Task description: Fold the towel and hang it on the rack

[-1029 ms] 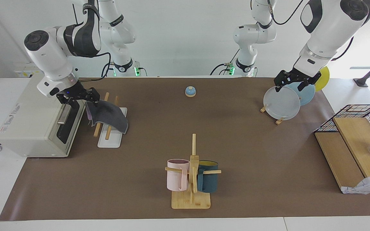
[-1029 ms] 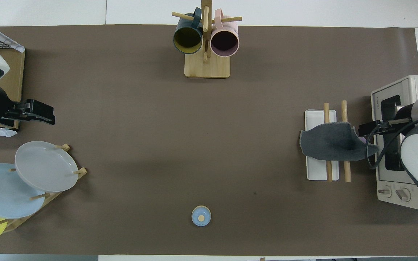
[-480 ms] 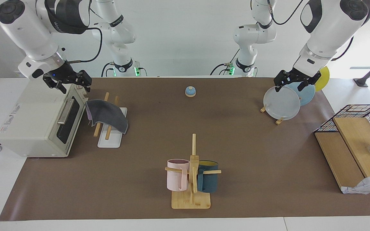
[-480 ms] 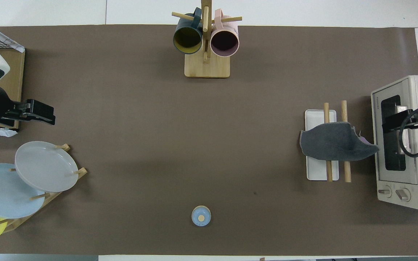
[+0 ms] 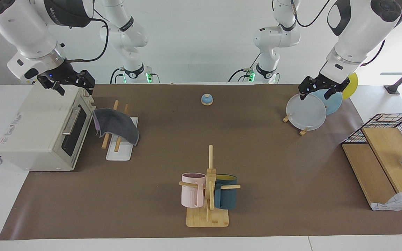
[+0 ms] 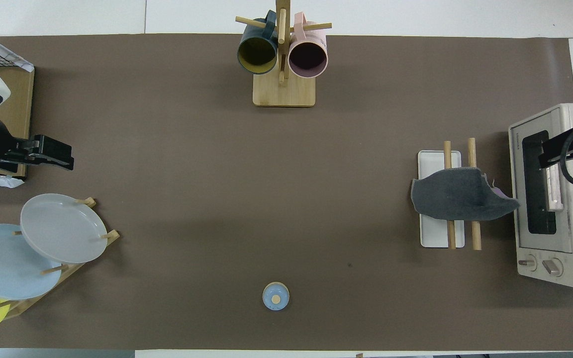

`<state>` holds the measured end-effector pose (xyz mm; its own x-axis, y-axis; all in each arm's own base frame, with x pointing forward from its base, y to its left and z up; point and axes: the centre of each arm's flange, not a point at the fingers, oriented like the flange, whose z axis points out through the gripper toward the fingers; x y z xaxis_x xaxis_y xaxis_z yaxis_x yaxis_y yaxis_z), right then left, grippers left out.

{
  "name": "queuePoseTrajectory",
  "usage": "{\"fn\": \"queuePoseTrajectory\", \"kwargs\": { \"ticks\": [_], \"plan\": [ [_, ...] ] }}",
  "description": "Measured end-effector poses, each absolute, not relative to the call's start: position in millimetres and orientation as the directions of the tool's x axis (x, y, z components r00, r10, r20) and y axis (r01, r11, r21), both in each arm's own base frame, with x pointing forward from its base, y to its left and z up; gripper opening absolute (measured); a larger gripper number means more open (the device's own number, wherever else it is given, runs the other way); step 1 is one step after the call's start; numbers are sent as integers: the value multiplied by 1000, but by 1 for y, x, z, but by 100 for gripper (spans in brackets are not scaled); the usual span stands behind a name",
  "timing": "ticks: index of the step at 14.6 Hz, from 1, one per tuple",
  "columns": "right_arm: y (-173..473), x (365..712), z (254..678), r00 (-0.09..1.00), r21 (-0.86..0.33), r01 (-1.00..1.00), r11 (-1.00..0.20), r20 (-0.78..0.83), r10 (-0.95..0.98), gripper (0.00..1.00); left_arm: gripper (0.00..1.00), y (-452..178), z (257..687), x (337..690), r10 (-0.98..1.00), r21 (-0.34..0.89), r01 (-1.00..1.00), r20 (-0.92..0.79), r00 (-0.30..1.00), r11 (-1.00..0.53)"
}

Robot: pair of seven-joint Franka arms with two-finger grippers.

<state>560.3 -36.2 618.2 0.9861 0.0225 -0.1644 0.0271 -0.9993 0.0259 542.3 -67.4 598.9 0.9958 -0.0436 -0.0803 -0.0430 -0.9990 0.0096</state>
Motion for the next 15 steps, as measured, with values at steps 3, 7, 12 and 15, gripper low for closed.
{"fn": "queuePoseTrajectory", "kwargs": {
  "ticks": [3, 7, 12, 15],
  "plan": [
    [-35, 562, 621, 987, 26, 28, -999, -158, 24, 100, 100, -67, 599, 542, -43, 10, -43, -80, 996, -999],
    [-38, 559, 621, 986, 26, 23, -999, -167, 19, 100, 100, -67, 599, 542, -43, 10, -43, -80, 996, -999],
    [-35, 544, 621, 982, 27, 25, -999, -189, 20, 100, 100, -67, 599, 542, -43, 10, -43, -80, 996, -999],
    [-37, 539, 619, 980, 28, 21, -999, -196, 15, 100, 100, -67, 599, 542, -43, 10, -43, -80, 996, -999]
  ]
}}
